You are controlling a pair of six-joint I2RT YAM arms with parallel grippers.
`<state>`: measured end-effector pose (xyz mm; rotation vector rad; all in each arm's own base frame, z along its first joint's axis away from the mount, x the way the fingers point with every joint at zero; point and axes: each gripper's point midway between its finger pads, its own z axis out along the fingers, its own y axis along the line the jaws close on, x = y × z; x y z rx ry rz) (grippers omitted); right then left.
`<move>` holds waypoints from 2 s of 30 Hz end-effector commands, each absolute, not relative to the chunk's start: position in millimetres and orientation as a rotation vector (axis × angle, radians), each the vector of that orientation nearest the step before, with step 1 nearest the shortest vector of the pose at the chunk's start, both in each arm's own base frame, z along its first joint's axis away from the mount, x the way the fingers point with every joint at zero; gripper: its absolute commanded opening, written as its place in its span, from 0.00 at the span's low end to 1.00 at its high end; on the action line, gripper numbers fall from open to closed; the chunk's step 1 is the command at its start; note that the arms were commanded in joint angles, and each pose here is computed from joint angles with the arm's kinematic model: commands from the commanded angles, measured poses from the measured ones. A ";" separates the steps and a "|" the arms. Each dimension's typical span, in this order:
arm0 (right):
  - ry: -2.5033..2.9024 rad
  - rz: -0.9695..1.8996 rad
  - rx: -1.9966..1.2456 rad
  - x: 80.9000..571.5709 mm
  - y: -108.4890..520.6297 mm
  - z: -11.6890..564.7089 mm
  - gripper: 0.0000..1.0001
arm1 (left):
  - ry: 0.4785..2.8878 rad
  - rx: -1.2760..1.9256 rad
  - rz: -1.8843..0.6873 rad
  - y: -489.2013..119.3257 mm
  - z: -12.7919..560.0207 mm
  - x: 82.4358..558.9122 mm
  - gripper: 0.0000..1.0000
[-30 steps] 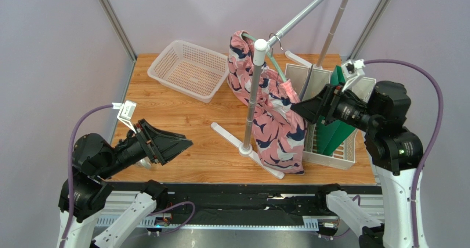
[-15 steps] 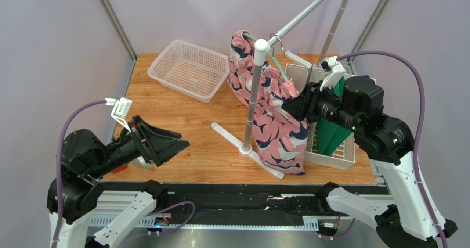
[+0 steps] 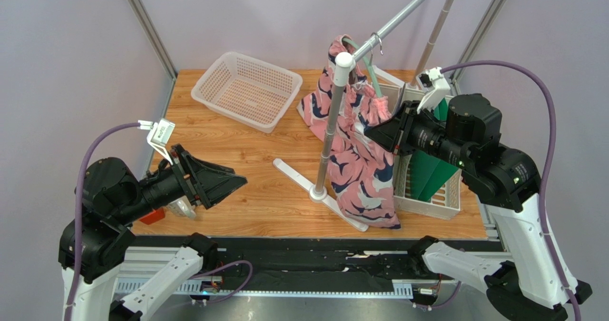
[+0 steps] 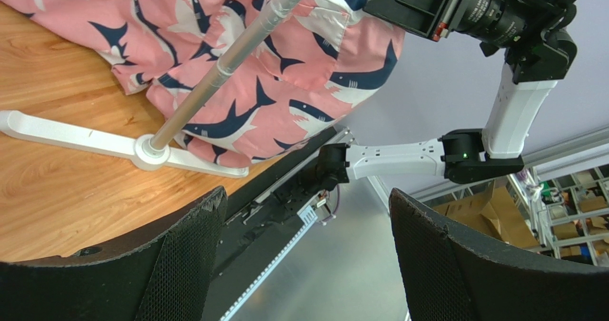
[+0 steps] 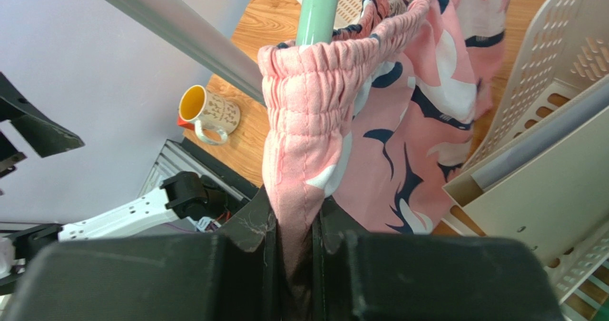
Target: Remove the shorts from the hanger
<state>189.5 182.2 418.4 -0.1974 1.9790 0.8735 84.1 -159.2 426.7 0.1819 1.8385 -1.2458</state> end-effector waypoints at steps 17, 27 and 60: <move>1.890 1.130 -0.245 215.0 237.4 477.9 0.00 | 1.794 0.182 -1.294 -167.7 445.9 93.2 0.78; 1.913 1.196 -0.293 220.9 255.6 433.3 0.00 | 1.828 0.169 -1.349 -186.7 458.8 119.6 0.72; 1.915 1.277 -0.548 220.5 268.2 400.3 0.00 | 1.746 0.502 -0.849 -274.0 468.2 304.4 0.48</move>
